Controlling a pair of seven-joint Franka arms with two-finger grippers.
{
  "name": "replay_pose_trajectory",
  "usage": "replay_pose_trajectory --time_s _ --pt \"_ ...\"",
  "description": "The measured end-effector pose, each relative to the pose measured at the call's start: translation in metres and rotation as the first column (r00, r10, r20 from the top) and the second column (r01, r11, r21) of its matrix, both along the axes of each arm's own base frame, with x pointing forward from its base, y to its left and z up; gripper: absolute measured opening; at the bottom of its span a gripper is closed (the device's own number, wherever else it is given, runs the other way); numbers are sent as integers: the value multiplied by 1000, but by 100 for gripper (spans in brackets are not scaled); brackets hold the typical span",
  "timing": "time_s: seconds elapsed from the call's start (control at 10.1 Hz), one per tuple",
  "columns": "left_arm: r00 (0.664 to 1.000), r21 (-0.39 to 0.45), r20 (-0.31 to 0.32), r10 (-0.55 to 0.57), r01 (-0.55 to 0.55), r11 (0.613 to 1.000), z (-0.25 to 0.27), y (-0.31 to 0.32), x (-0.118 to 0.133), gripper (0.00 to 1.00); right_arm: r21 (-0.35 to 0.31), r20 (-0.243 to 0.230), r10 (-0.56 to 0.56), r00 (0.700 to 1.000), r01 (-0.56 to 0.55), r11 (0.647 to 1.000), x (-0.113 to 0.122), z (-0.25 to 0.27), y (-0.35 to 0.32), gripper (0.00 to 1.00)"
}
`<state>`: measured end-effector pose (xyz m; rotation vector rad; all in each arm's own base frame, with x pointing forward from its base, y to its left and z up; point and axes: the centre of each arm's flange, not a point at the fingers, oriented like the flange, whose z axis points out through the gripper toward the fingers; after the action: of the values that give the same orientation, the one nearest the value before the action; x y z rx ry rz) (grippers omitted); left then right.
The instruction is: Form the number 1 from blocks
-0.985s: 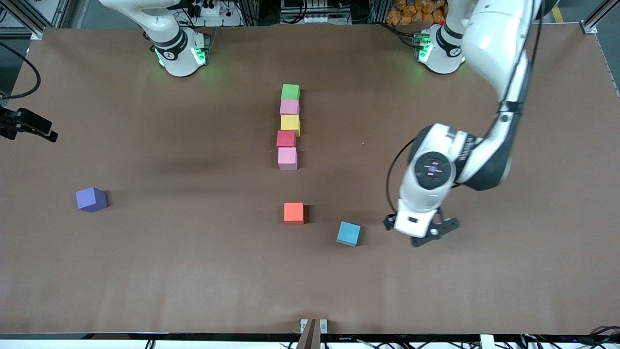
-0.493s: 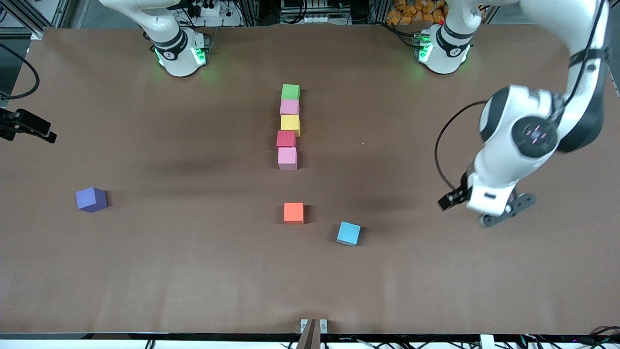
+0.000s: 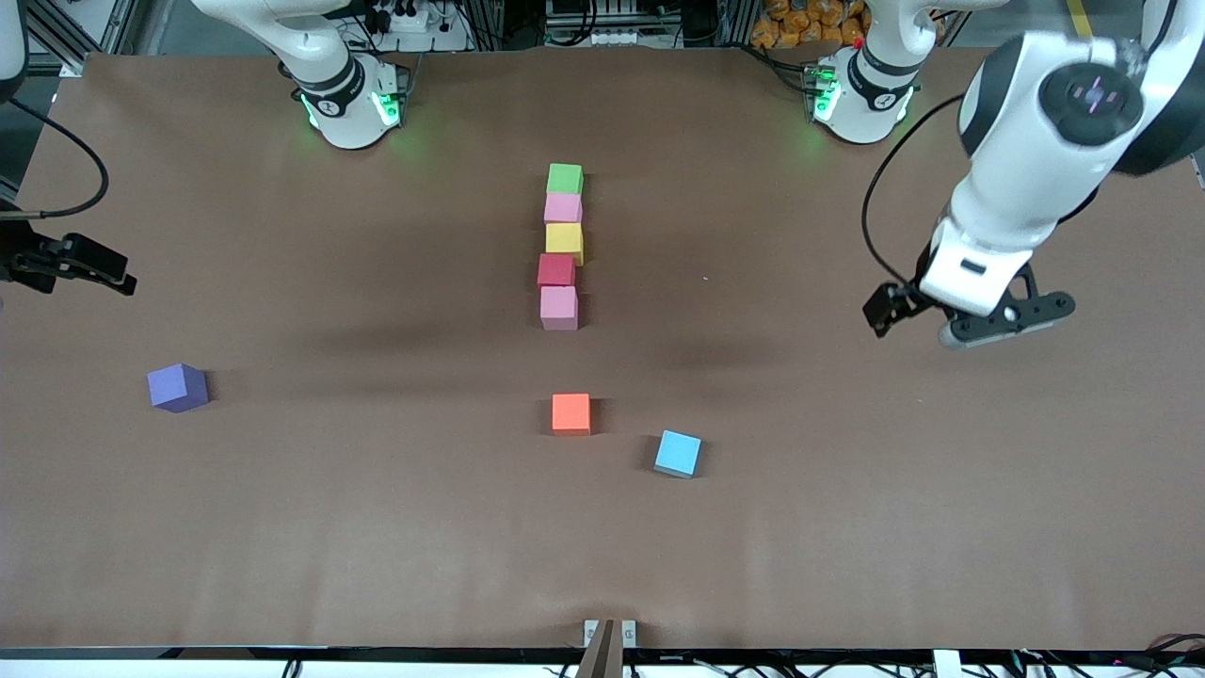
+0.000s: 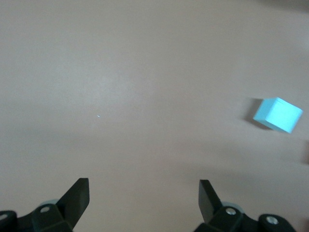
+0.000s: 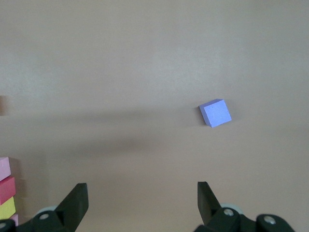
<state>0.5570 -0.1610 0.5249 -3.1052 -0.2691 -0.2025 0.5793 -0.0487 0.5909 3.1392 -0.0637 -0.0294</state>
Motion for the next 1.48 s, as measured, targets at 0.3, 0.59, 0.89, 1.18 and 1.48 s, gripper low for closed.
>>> replay_pose_trajectory --time_s 0.3,0.59,0.89,1.18,1.48 --pt "999 -50 -30 -34 32 998 54 21 -7 100 7 -18 -1 1000 1 1000 6 -12 1 100" --pt "994 -44 -66 -89 86 995 88 26 -14 100 26 -22 -4 1000 4 1000 8 -16 3 100" --pt "983 -39 -48 -176 174 984 113 27 -17 100 27 -23 -7 1000 8 1000 8 -16 1 100" --pt "980 -38 -44 -195 194 980 119 27 -18 100 28 -23 -8 1000 8 1000 8 -16 1 100" --pt "979 -37 -48 -197 195 980 122 27 -19 100 29 -23 -7 1000 7 1000 8 -16 2 100"
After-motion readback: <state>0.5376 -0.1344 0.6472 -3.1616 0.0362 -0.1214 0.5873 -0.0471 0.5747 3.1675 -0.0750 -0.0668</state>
